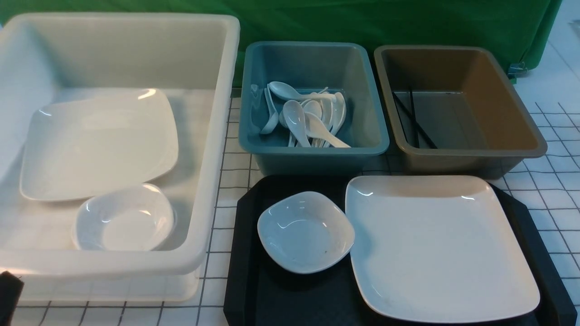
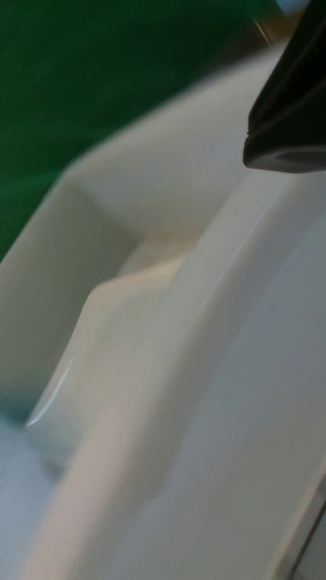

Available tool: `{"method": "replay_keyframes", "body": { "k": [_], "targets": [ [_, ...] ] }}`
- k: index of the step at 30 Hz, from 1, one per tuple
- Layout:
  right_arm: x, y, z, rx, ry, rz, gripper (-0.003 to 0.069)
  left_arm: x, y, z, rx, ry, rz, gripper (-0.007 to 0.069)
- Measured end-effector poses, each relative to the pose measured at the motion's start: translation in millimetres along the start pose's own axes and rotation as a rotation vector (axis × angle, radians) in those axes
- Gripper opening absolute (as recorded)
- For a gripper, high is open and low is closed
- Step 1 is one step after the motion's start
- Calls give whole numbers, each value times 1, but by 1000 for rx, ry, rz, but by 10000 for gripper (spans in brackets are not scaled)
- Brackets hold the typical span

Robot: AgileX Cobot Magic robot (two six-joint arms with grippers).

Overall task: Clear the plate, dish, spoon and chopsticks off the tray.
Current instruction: Use the left arm to grab a small plate from the dinner plate

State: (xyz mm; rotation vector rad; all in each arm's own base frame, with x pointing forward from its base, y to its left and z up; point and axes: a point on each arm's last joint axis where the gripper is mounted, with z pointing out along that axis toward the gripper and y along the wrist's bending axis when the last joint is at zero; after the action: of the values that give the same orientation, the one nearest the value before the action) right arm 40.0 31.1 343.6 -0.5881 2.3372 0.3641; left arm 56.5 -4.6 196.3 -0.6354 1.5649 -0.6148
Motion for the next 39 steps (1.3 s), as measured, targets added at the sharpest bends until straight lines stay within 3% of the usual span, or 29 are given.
{"method": "replay_keyframes", "body": {
  "k": [3,6,14,18,19,21,23,27,28,32,39],
  "targets": [
    [-1,0,0,0,-14,0,79,-1,-5,0,57,3,-388,21],
    [-2,0,0,-1,-24,0,83,-2,-7,0,78,-5,-516,21],
    [-3,0,0,-1,-29,0,98,-5,-7,0,94,-23,-646,21],
    [-3,0,0,-1,-30,0,101,-12,-25,-5,149,26,-506,21],
    [-3,0,0,-1,-35,0,103,-27,-46,-14,224,11,-373,21],
    [-4,0,0,-1,-48,0,106,-47,-73,-25,292,1,-240,21],
    [-5,0,0,-1,-57,0,108,-57,-87,-28,312,16,-177,21],
    [-6,0,0,-2,-67,0,113,-87,-145,-13,296,367,96,21],
    [-6,0,0,-2,-67,0,113,-88,-147,-12,293,387,102,21],
    [-6,0,0,-1,-67,-3,115,-106,-171,32,290,713,375,21],
    [-6,0,0,-1,-71,-17,122,-102,-184,104,322,998,381,21]
  ]
}}
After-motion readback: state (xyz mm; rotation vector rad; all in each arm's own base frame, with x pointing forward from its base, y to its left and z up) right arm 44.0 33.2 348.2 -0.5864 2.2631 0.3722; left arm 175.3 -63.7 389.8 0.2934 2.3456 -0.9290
